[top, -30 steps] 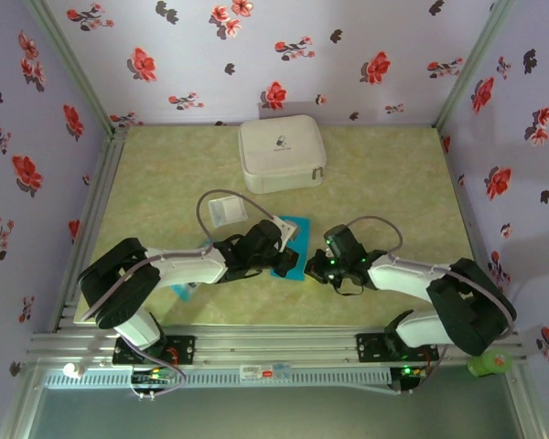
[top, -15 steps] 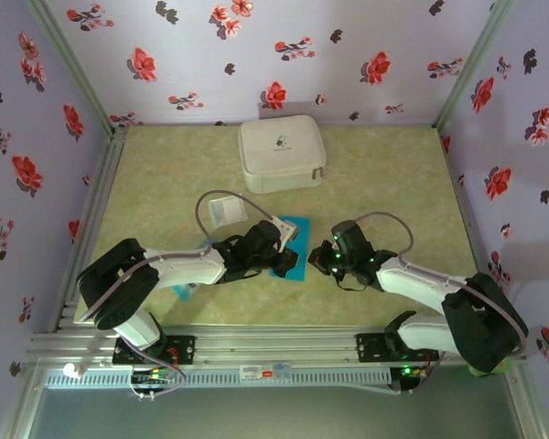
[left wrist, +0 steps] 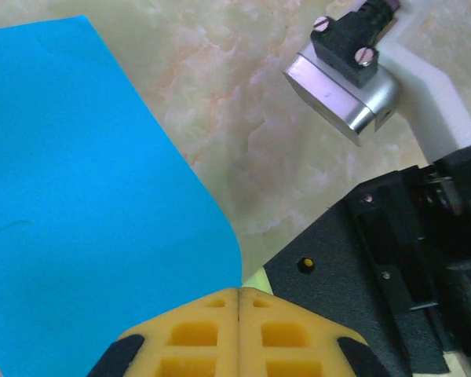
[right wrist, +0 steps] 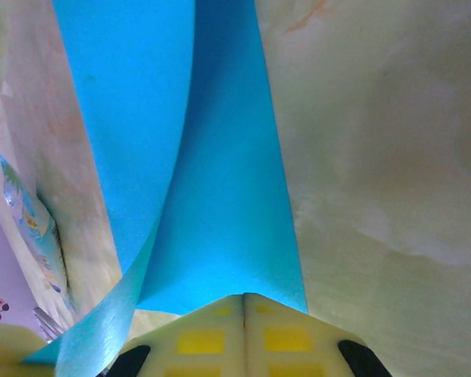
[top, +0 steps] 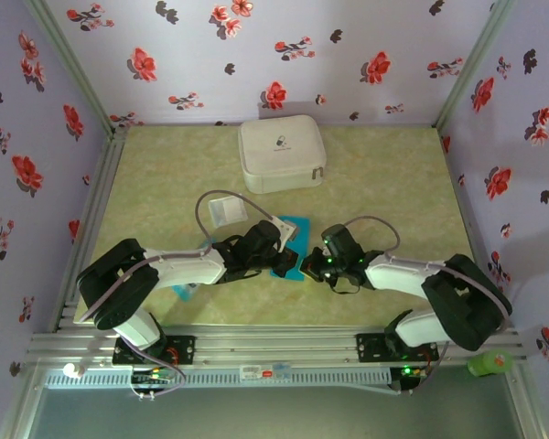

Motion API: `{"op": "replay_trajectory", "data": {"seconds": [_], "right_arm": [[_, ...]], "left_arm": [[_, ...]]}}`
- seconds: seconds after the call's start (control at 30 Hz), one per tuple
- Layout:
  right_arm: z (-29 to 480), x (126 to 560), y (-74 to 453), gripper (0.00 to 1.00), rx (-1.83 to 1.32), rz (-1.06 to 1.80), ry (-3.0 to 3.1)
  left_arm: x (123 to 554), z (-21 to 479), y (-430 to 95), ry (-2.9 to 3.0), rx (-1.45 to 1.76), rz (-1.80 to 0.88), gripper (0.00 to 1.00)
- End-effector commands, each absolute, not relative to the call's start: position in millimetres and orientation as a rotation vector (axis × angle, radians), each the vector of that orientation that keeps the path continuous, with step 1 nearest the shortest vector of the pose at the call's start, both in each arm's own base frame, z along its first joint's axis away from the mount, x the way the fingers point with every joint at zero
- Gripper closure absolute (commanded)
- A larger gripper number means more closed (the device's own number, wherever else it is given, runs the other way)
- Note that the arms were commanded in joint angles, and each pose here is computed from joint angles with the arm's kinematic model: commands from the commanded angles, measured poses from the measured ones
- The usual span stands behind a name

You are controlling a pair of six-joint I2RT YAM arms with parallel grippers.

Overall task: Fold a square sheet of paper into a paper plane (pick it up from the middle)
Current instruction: Fold the triangle a second time at the center of the table.

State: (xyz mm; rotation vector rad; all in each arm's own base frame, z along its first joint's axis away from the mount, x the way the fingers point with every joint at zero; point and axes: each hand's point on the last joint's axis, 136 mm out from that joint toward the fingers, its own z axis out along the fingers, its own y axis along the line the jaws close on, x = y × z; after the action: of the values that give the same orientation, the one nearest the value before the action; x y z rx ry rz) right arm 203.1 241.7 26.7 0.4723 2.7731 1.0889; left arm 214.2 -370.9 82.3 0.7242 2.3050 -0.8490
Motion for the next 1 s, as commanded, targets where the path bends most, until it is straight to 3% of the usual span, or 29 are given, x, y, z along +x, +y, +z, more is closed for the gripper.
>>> {"op": "replay_trajectory", "data": {"seconds": [0.0,0.37,0.97], "right_arm": [[30.5,210.1,252.6,1.0,0.452,1.122,2.762],[-7.7,183.6,199.0,1.0,0.318,0.605,2.999],[-5.9,188.1,191.6,1.0,0.255,0.526,3.033]], "left_arm": [[218.2,87.1,-367.5,2.29,0.69,-0.854,1.0],[224.4,83.2,-363.7,2.309,0.609,-0.876,1.0],[249.1,58.8,-353.5,2.329,0.571,-0.809,1.0]]}}
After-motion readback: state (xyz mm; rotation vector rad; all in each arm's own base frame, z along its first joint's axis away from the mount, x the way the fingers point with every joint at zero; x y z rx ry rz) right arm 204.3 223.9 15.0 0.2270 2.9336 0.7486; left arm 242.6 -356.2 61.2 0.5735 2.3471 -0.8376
